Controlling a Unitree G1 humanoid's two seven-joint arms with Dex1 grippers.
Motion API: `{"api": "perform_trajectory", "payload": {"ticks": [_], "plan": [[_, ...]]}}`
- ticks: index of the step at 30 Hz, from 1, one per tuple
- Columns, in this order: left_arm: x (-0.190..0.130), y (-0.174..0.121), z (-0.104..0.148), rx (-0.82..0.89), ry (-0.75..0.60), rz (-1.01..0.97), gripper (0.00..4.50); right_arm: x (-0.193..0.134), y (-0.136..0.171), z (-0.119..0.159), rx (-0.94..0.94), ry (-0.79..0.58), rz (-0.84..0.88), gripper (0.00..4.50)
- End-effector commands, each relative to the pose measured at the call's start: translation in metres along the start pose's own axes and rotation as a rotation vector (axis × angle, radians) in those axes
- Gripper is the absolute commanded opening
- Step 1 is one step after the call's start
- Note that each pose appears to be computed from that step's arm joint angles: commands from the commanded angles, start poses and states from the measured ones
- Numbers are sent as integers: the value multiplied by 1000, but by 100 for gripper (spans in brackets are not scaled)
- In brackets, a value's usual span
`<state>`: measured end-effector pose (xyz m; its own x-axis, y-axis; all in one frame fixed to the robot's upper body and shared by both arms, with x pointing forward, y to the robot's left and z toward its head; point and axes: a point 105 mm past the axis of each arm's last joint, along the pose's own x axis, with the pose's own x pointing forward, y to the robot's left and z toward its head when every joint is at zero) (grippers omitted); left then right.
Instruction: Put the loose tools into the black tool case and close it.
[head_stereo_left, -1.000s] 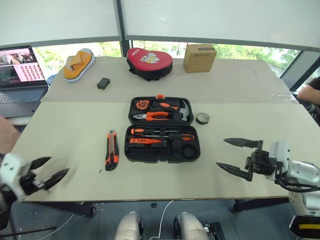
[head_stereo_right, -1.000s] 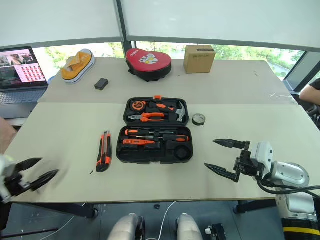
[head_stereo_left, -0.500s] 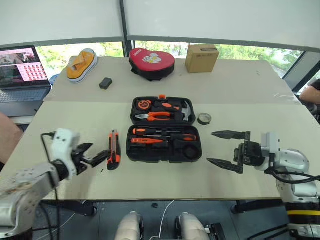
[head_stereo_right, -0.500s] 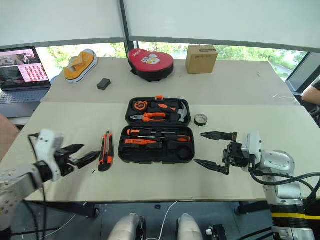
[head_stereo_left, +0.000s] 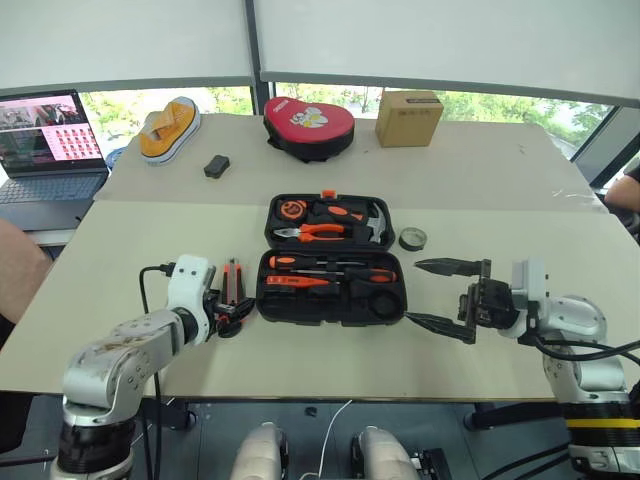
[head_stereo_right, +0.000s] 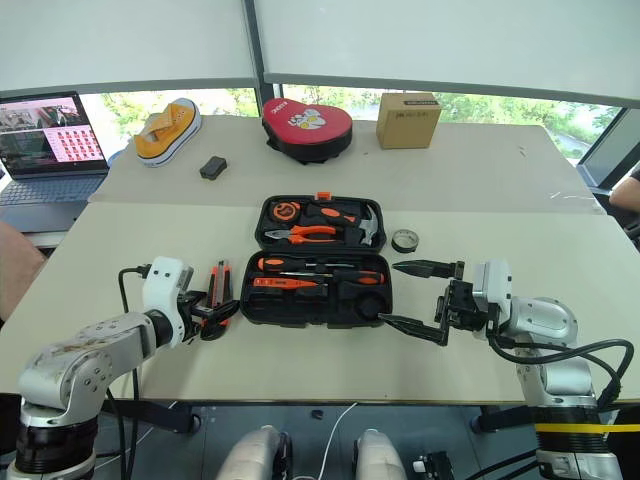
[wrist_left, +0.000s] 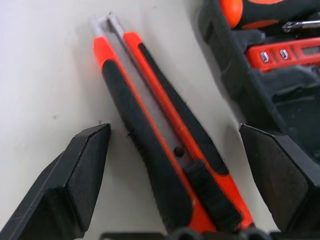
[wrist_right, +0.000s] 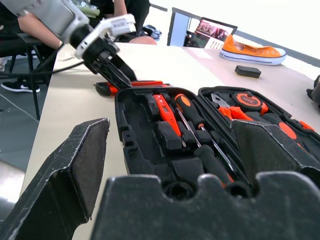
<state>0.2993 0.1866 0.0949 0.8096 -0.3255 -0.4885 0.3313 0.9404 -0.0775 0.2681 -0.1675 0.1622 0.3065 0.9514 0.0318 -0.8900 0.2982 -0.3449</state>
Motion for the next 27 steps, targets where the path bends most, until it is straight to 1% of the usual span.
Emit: {"api": "perform_trajectory", "payload": {"ticks": [1,2,3,6,7,10,12,13,14,15,16,17,18,19,22,24,27], "plan": [[6,5,-11,5,56,20,365,1,-1,12,-24,-35,-10,450],[6,7,-12,5,66,27,319,1,-1,13,-23,-35,-11,450],[5,9,-13,6,73,29,289,1,-1,13,-22,-35,-12,450],[1,18,-7,34,55,57,178,0,1,12,-20,-32,-23,450],[-2,22,-3,46,44,60,168,-1,1,12,-19,-30,-27,450],[-17,37,10,69,20,42,168,-3,2,13,-21,-26,-39,450],[-29,52,36,142,-70,48,168,-6,2,13,-24,-21,-48,450],[-34,52,49,187,-112,16,168,-8,1,13,-25,-16,-54,450],[-38,49,63,254,-162,-39,168,-11,1,14,-26,-10,-61,450],[-41,45,71,300,-188,-81,168,-13,1,14,-27,-6,-66,450],[-42,28,78,418,-223,-223,168,-17,0,13,-28,11,-72,450],[-43,9,79,535,-242,-373,168,-21,-1,11,-33,33,-79,450],[-41,-5,71,631,-204,-483,168,-27,-5,11,-37,52,-98,450],[-38,-16,65,690,-173,-577,168,-31,-8,11,-37,63,-115,450],[-30,-53,63,774,-152,-810,168,-36,-9,11,-29,83,-117,450],[-22,-67,61,821,-125,-867,168,-37,-7,11,-22,89,-109,450],[0,-78,58,899,-74,-858,168,-37,-4,12,-17,92,-108,450]]}}
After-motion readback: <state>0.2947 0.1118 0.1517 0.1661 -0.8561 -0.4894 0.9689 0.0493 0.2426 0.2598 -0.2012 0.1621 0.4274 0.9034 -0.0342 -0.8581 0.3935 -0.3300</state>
